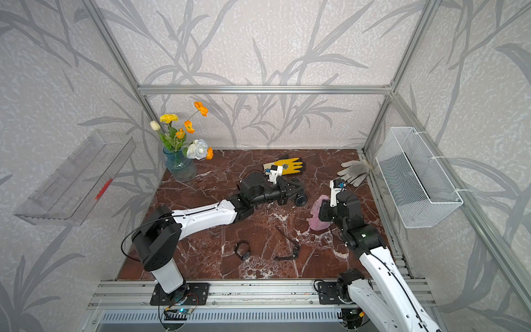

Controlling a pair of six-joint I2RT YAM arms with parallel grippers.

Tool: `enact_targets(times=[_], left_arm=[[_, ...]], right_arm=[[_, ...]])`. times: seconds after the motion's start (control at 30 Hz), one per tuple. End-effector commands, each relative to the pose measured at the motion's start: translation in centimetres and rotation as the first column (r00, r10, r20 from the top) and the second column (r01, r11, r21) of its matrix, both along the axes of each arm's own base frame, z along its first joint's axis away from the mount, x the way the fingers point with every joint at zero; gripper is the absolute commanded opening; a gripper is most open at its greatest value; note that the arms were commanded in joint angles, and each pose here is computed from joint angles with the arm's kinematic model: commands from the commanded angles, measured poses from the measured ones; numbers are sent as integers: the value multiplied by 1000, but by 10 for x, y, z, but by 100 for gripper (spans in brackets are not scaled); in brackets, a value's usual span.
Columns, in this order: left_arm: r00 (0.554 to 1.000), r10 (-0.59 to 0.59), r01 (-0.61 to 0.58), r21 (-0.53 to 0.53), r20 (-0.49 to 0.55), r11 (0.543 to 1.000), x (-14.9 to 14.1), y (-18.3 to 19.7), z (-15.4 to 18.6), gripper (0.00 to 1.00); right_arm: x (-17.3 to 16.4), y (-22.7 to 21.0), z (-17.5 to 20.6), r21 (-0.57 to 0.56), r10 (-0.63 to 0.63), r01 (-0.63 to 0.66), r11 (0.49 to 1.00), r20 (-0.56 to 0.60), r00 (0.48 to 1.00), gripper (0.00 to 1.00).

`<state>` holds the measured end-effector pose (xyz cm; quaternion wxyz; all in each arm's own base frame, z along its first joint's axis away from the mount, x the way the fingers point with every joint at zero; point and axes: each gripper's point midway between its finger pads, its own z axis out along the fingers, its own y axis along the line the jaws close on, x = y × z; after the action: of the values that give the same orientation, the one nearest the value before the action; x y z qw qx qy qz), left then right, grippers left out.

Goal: Wipe the watch dial
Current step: Wipe the dirt from the watch dial.

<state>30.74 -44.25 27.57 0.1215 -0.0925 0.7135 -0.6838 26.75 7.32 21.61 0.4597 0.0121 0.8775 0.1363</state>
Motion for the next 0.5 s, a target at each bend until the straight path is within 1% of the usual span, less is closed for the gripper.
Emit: enact_targets(times=[0.0, 0.03, 0.1, 0.17, 0.27, 0.33, 0.47], left_arm=[[999, -48, 47, -98, -6, 994, -4, -3, 21, 0], [999, -49, 48, -103, -9, 994, -3, -3, 21, 0], [999, -49, 48, -108, -10, 993, -1, -5, 21, 0], [999, -48, 47, -109, -9, 993, -1, -6, 22, 0], [999, -46, 44, -105, -13, 993, 0, -7, 19, 0], [999, -49, 47, -102, -18, 994, -2, -8, 16, 0], [999, -48, 46, -104, -15, 994, -5, -11, 16, 0]], right_arm=[[-7, 24, 36, 81, 130, -138, 987, 97, 987, 0], [-9, 31, 38, 106, 167, -178, 978, 105, 980, 0], [-16, 50, 48, 157, 267, -289, 944, 149, 952, 0], [-23, 60, 55, 210, 305, -338, 917, 177, 936, 0], [-30, 65, 63, 244, 323, -374, 895, 224, 919, 0], [-32, 64, 68, 245, 313, -373, 895, 249, 916, 0], [-34, 68, 69, 265, 328, -394, 880, 262, 908, 0]])
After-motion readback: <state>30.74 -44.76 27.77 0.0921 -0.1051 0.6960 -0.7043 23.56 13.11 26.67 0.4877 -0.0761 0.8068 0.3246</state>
